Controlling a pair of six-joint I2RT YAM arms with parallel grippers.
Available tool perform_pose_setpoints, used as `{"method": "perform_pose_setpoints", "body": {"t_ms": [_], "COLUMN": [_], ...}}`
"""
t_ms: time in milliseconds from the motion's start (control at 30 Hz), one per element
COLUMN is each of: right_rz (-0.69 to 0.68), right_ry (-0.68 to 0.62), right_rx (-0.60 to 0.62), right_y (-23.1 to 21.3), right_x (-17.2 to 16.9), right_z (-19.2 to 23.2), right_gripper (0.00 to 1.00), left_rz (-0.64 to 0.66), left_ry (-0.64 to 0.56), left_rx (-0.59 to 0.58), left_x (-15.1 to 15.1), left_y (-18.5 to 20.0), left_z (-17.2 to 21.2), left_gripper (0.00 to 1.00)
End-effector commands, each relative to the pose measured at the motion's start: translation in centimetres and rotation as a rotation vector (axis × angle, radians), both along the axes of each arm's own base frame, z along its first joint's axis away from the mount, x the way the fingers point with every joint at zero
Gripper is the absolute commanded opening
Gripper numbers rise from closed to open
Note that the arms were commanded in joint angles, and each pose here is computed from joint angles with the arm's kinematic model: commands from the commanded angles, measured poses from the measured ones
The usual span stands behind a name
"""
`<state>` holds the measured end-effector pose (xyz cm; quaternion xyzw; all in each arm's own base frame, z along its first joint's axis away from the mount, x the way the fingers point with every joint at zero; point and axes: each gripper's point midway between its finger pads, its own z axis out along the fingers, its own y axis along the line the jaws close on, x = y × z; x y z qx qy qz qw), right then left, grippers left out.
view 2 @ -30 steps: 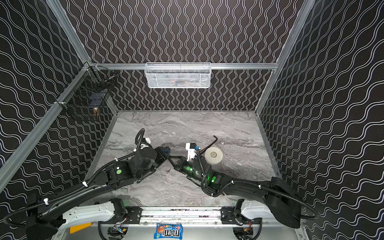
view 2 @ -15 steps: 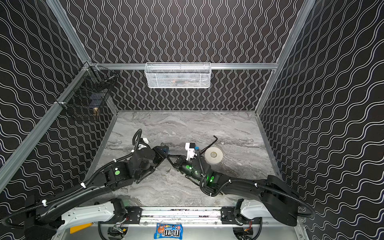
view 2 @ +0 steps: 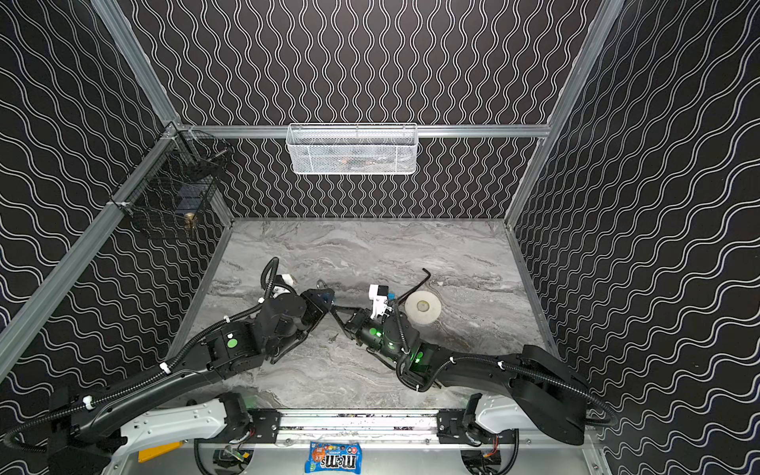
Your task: Unlock with the key
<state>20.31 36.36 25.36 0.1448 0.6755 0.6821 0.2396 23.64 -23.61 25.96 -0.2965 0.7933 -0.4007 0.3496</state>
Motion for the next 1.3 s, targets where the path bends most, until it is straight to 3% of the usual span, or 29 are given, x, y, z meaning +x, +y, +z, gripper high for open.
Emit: {"method": "perform_pose_setpoints", "body": {"t_ms": [0, 467, 1033, 1267], "right_rz": [-0.006, -0.022, -0.008, 0.021], "right_ry": [-0.094, -0.111, -0.195, -0.238], "right_rx": [0.2, 0.065, -0.164, -0.362], "right_y": [-0.7, -0.3, -0.7, -2.3], "right_x": [-0.4, -0.2, -0.6, -1.0], "right_z": [5.4, 3.4, 1.0, 0.2], "right_gripper": [0.0, 0.01, 0.34, 0.59], "left_rz": [-0.111, -0.084, -0.009, -0.192], "left_ry": [0.056, 0.001, -0.129, -0.363], "left_rx": [-0.094, 0.018, 0.321, 0.551], "left_x": [-1.3, -0.9, 0.0, -0.6], "left_y": [-2.5, -1.0, 4.2, 4.4], "left_z": [0.2, 0.6, 1.9, 3.3], "left_gripper": [0.0, 0.0, 0.0, 0.0]}}
